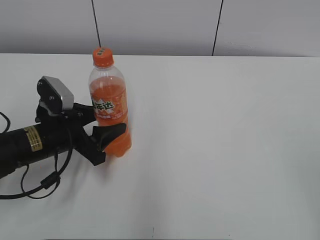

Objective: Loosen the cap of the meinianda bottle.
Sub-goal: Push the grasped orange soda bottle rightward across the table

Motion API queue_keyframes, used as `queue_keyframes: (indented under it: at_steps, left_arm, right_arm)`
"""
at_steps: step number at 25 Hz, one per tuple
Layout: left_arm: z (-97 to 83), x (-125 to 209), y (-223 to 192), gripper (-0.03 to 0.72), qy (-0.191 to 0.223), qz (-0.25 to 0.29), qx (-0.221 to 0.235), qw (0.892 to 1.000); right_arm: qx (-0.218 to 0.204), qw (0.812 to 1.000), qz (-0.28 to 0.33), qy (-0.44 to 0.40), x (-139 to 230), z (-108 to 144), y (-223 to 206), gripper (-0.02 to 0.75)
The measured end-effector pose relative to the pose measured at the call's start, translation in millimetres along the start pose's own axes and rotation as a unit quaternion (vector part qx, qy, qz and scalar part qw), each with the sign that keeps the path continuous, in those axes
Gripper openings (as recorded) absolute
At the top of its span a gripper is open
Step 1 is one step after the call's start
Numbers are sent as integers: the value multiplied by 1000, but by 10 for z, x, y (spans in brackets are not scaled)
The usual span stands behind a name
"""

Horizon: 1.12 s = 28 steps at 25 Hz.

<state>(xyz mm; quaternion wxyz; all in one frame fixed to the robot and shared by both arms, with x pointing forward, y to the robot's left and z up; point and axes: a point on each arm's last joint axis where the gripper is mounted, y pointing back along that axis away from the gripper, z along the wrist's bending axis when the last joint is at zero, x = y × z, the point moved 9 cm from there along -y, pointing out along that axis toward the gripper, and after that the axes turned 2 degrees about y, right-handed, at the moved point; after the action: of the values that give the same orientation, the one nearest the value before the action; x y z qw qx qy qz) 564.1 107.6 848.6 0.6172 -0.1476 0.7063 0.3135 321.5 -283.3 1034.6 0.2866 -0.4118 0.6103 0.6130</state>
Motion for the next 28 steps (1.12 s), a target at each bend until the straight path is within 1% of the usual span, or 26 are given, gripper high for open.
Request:
queue_keyframes:
  at_steps: [5, 11, 13, 15, 17, 20, 24, 26, 28]
  left_arm:
    - [-3, -3, -6, 422, 13, 0, 0, 1000]
    - [-6, -3, -6, 421, 15, 0, 0, 1000]
    - [-15, -1, -6, 421, 14, 0, 3, 1000]
    - [-41, 4, -6, 421, 10, 2, 10, 1000]
    - [-75, 10, -8, 421, 5, 4, 20, 1000]
    - [-127, 14, -8, 421, -2, 5, 35, 999]
    - [-148, 18, -6, 421, -4, 7, 41, 999]
    - [-167, 19, -5, 421, -6, 7, 46, 999]
    - [-195, 19, -3, 421, -9, 7, 54, 998]
  right_arm:
    - [-9, 998, 67, -1, -311, -64, -206, 554]
    - [-13, 996, 90, -3, -832, -152, -382, 554]
    - [-17, 994, 112, -4, -952, -174, -467, 554]
    - [-21, 992, 128, -4, -1087, -195, -528, 554]
    - [-26, 987, 157, -5, -1187, -217, -657, 554]
    - [-32, 985, 171, -3, -1377, -238, -779, 554]
    - [-47, 984, 170, 28, -1671, -153, -970, 554]
    - [-58, 981, 179, 51, -1764, -50, -1134, 554]
    - [-74, 977, 184, 76, -1842, 106, -1271, 554]
